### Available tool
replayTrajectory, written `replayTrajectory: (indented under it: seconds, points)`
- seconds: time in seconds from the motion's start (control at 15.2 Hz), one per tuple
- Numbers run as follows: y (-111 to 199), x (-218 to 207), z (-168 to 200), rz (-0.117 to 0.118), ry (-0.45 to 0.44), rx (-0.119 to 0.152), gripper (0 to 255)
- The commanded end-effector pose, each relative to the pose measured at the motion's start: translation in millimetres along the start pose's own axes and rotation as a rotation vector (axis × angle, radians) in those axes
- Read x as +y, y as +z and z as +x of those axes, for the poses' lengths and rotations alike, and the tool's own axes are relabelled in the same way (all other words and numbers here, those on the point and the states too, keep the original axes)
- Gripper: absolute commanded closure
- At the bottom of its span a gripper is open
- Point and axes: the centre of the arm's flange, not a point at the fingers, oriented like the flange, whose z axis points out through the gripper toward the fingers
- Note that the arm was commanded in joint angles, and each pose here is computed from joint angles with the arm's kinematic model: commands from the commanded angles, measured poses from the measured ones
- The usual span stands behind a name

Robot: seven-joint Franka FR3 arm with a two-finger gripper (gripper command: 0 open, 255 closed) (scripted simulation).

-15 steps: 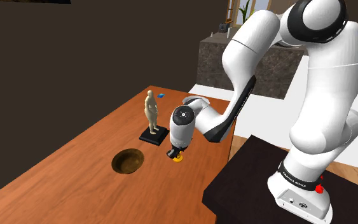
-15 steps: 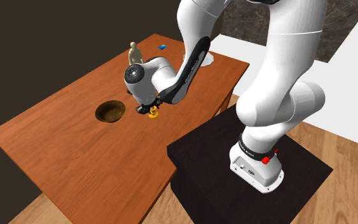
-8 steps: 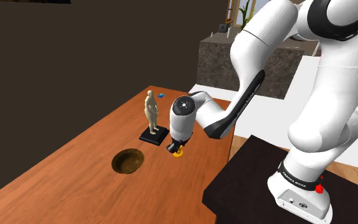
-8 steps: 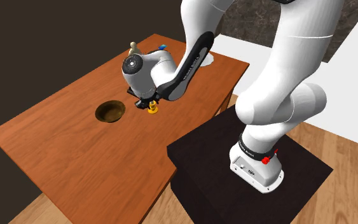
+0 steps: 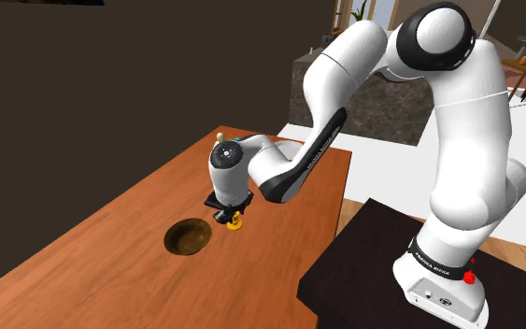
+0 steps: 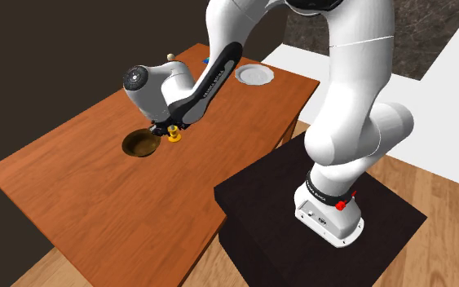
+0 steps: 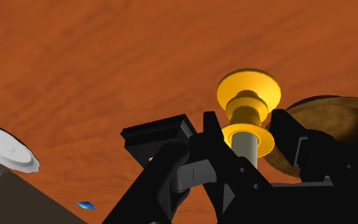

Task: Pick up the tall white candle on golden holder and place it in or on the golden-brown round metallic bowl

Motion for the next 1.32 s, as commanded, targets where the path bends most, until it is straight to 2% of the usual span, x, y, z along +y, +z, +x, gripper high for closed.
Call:
replayTrajectory:
  seconds: [0.0, 0.73, 1.25]
  points:
    - [4.9, -17.4, 19.3, -0.003, 0.001, -0.001, 255]
    - [24.2, -121.8, 124.1, -0.003, 0.001, -0.001, 255]
    - [63.1, -132.1, 111.3, -0.003, 0.001, -0.001, 255]
